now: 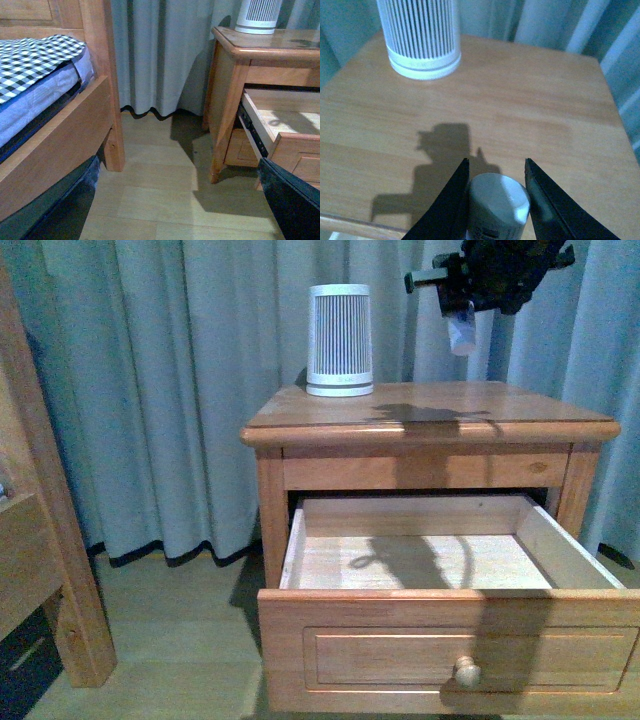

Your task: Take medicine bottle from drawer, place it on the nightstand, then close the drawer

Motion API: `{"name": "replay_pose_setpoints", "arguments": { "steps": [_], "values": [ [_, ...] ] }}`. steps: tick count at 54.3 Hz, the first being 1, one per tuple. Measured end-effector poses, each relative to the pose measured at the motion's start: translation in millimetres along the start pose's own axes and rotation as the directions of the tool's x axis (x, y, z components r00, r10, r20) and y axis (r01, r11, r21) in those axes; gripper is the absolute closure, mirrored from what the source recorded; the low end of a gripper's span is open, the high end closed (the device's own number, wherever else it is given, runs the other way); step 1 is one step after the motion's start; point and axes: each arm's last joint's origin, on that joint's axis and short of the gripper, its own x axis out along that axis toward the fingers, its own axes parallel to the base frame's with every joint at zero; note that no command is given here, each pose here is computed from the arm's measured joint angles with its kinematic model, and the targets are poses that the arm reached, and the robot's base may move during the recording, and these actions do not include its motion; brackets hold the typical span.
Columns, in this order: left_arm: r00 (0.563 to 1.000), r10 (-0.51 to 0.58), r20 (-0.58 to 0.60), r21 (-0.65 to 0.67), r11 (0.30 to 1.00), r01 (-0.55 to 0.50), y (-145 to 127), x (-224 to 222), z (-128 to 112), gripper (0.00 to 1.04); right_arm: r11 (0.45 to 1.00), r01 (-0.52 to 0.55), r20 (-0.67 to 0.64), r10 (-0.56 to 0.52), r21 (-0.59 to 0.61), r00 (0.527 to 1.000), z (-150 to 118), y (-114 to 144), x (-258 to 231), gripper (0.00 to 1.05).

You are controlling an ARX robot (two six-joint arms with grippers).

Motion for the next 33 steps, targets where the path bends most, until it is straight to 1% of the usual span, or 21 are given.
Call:
{"name": "replay_pose_setpoints", "arguments": {
  "steps": [5, 8, 11, 16, 20, 29, 33],
  "values": [
    [1.0, 0.0, 0.0, 0.0, 1.0, 0.0, 0.0, 0.0, 0.0, 0.07, 1.0, 0.001, 0.049, 0.0, -0.021, 0.999, 5.3, 4.1, -0.8, 0.75],
    [1.0, 0.0, 0.0, 0.0, 1.0, 0.0, 0.0, 0.0, 0.0, 0.07, 0.997, 0.033, 0.142, -0.022, -0.074, 0.99, 9.6, 4.5, 4.0, 0.75],
    [1.0, 0.0, 0.0, 0.0, 1.0, 0.0, 0.0, 0.0, 0.0, 0.07, 0.991, 0.076, 0.253, -0.046, -0.11, 0.966, 12.8, 2.4, 8.1, 0.75],
    [1.0, 0.0, 0.0, 0.0, 1.0, 0.0, 0.0, 0.0, 0.0, 0.07, 0.974, 0.149, 0.365, -0.077, -0.171, 0.928, 5.3, -1.2, 14.5, 0.75],
    [1.0, 0.0, 0.0, 0.0, 1.0, 0.0, 0.0, 0.0, 0.0, 0.07, 0.967, 0.173, 0.388, -0.09, -0.186, 0.917, -6.8, -2.5, 20.9, 0.75],
    [1.0, 0.0, 0.0, 0.0, 1.0, 0.0, 0.0, 0.0, 0.0, 0.07, 0.96, 0.179, 0.359, -0.093, -0.215, 0.929, -48.6, -1.4, 41.3, 0.76],
    [1.0, 0.0, 0.0, 0.0, 1.0, 0.0, 0.0, 0.0, 0.0, 0.07, 0.96, 0.178, 0.363, -0.09, -0.216, 0.927, -58.4, -0.5, 44.9, 0.76]
  ]
}}
